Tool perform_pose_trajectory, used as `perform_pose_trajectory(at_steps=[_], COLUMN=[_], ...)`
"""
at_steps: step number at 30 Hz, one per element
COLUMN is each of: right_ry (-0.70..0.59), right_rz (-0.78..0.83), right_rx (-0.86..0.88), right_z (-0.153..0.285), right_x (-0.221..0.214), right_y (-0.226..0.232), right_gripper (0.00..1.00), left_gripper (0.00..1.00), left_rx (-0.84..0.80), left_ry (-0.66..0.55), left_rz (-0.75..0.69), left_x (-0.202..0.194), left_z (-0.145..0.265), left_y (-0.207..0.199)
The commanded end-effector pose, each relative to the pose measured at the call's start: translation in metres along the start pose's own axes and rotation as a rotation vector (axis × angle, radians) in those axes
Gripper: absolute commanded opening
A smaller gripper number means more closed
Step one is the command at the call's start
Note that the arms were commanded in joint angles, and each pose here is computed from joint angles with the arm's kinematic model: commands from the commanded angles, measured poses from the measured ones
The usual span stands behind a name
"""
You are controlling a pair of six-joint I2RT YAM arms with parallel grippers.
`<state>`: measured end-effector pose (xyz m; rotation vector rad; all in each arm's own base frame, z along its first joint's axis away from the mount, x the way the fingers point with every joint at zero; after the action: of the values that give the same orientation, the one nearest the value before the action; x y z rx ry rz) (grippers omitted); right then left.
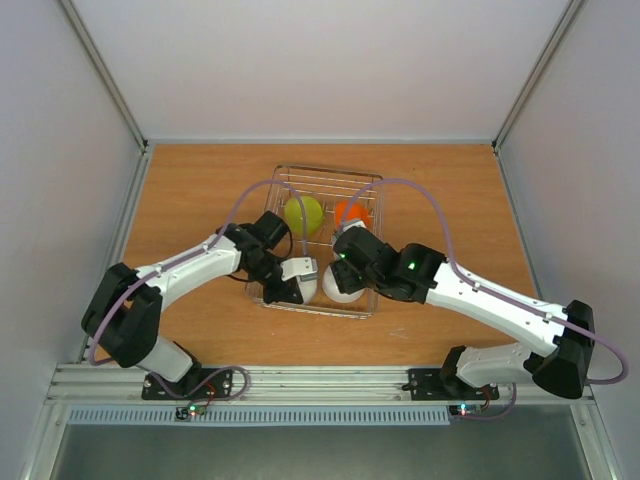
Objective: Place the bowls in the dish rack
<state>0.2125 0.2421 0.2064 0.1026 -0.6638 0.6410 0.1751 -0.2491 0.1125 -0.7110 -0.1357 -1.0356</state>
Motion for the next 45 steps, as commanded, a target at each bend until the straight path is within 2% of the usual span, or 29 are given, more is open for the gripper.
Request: perform_pose_trajectory(at_steps=[1, 8, 21, 27, 30, 35, 38, 45], right_ry=[-0.099, -0.073, -0.062, -0.05, -0.042, -0.034, -0.021, 0.09], right_rz=[-0.026, 0.015, 0.017, 0.022, 0.029, 0.041, 0.066, 0.126], right_rx=[0.069, 0.164, 0.201, 0.22, 0.229, 0.244, 0.263, 0.223], right_z=[0.012, 0.004, -0.004, -0.009, -0.011, -0.012, -0.012, -0.034], right_x=[0.018, 0.018, 0.012, 0.01, 0.008, 0.004, 0.001, -0.014], right_y=[0.008, 0.028, 0.036, 0.041, 0.043, 0.047, 0.053, 0.058], right_gripper=[0.01, 0.01, 0.01, 0.01, 0.01, 0.01, 0.01, 0.01], left_gripper=[0.0, 0.0, 0.01, 0.01, 0.01, 0.01, 0.0, 0.0], left_rx=[0.066, 0.208, 0.49, 0.643, 0.628, 0.495, 0.421, 0.588], left_ry=[0.022, -0.012, -0.073, -0.138, -0.181, -0.268, -0.362, -0.617], left_rz=[-0.013, -0.007, 0.033, 0.051, 0.043, 0.006, -0.027, -0.084], left_x=[0.005, 0.012, 0.024, 0.035, 0.039, 0.042, 0.043, 0.052], left_z=[-0.011, -0.009, 0.001, 0.017, 0.022, 0.031, 0.049, 0.117], left_y=[0.014, 0.038, 0.087, 0.108, 0.102, 0.075, 0.056, 0.045])
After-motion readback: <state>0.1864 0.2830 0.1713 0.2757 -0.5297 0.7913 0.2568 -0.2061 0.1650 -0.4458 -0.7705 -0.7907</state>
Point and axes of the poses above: each gripper's point midway between its finger pads, its own z axis back along the fingers, its own y axis along the line the jaws close on, x = y × z, the point moved 1 cm from there along z, back along the fingers, and after that the axes turned 13 degrees about z, right-handed, at the moved point
